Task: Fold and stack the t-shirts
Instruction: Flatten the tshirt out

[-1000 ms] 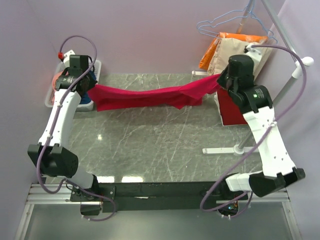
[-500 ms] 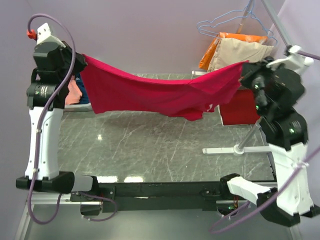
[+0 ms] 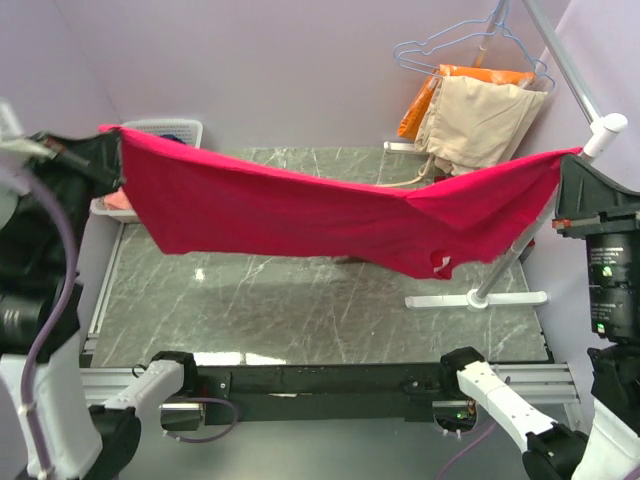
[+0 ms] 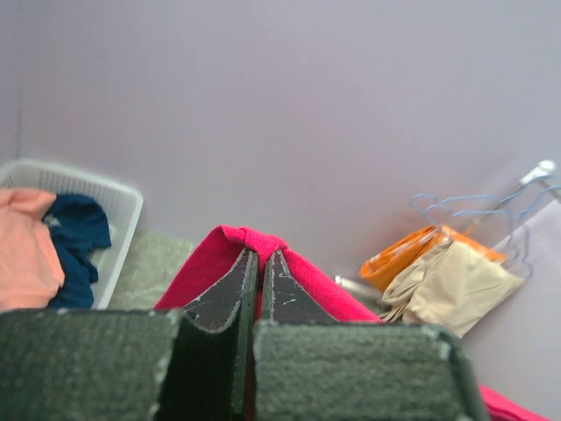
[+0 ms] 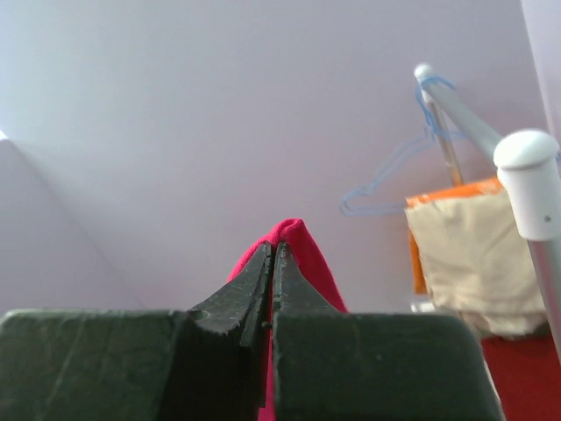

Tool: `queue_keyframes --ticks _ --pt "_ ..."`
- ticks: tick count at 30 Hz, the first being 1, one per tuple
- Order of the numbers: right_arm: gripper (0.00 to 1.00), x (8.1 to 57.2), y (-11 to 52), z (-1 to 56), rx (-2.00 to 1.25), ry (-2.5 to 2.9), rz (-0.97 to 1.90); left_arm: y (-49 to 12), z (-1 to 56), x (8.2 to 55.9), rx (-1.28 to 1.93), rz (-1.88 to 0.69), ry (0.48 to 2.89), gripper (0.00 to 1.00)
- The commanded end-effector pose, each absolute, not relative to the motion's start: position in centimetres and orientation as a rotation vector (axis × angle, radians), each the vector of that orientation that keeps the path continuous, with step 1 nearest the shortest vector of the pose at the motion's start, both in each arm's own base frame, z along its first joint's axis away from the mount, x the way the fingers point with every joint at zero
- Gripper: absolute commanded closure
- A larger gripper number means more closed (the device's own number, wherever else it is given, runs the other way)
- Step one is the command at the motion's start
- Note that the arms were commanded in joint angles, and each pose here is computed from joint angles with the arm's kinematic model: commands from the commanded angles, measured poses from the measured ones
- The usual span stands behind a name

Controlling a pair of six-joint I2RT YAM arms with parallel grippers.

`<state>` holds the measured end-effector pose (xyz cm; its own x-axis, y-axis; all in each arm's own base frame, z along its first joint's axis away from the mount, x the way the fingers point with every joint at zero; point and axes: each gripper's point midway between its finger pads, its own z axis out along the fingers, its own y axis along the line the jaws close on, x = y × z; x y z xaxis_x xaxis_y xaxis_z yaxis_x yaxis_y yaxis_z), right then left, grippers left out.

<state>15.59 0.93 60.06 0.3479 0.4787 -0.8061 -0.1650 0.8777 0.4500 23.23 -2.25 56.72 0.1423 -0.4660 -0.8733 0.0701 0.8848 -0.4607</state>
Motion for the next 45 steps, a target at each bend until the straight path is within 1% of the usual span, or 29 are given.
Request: queue_keyframes --ticks 1,3,4,6,7,9,10,12,13,16,19,24,30,33,34,36,38,43,45 --pt "1.0 17.3 2.4 61.5 0.256 1.101 0.457 -1.3 58.0 22.8 -0.355 -0.356 1.324 0.99" --pt "1.0 19.3 2.7 61.0 0.269 1.129 0.432 -0.4 57.5 24.2 -0.406 -0.312 1.333 0.99" --pt "1.0 21.6 3.4 60.3 0.267 1.172 0.418 -0.3 56.5 25.9 -0.423 -0.298 1.364 0.99" --pt "1.0 23.9 4.1 59.8 0.269 1.196 0.414 -0.1 55.9 27.8 -0.464 -0.297 1.367 0.99" --pt "1.0 26.1 4.8 58.9 0.268 1.237 0.402 -0.3 54.5 29.8 -0.474 -0.291 1.408 0.99" --pt "1.0 28.1 5.1 58.3 0.279 1.261 0.383 -0.3 53.6 32.1 -0.494 -0.289 1.426 0.99" --pt "1.0 29.9 5.7 57.6 0.278 1.292 0.372 -0.4 52.3 34.1 -0.507 -0.278 1.463 0.99" --pt "1.0 31.3 5.8 57.4 0.281 1.303 0.349 -0.5 51.5 36.1 -0.524 -0.277 1.481 0.99" --pt "1.0 32.6 6.2 56.6 0.277 1.33 0.338 -0.6 50.3 37.9 -0.532 -0.268 1.513 0.99" --pt "1.0 34.0 6.3 56.5 0.278 1.345 0.307 -0.8 48.5 40.9 -0.556 -0.262 1.568 0.99" --pt "1.0 33.9 6.1 57.1 0.278 1.33 0.297 -1.2 48.5 41.8 -0.548 -0.277 1.572 0.99" --pt "1.0 32.3 5.4 58.1 0.273 1.295 0.293 -1.1 50.1 40.9 -0.525 -0.276 1.547 0.99" --pt "1.0 29.4 4.8 58.5 0.262 1.272 0.307 -1.1 51.2 37.4 -0.493 -0.284 1.529 0.99" --pt "1.0 26.5 4.1 58.8 0.255 1.247 0.324 -1.0 51.2 35.0 -0.477 -0.279 1.531 0.99" --pt "1.0 26.0 4.0 58.6 0.252 1.25 0.325 -0.9 52.1 33.3 -0.471 -0.286 1.503 0.99" --pt "1.0 23.9 3.7 58.9 0.229 1.235 0.343 -0.7 52.2 31.7 -0.473 -0.284 1.497 0.99" --pt "1.0 22.4 3.5 59.1 0.216 1.222 0.356 -0.5 53.4 29.3 -0.47 -0.29 1.456 0.99" --pt "1.0 18.0 2.7 62.0 0.186 1.119 0.391 0.1 56.4 24.8 -0.465 -0.304 1.353 0.99" --pt "1.0 17.2 2.5 63.0 0.179 1.087 0.396 0.3 57.6 23.8 -0.464 -0.31 1.316 0.99"
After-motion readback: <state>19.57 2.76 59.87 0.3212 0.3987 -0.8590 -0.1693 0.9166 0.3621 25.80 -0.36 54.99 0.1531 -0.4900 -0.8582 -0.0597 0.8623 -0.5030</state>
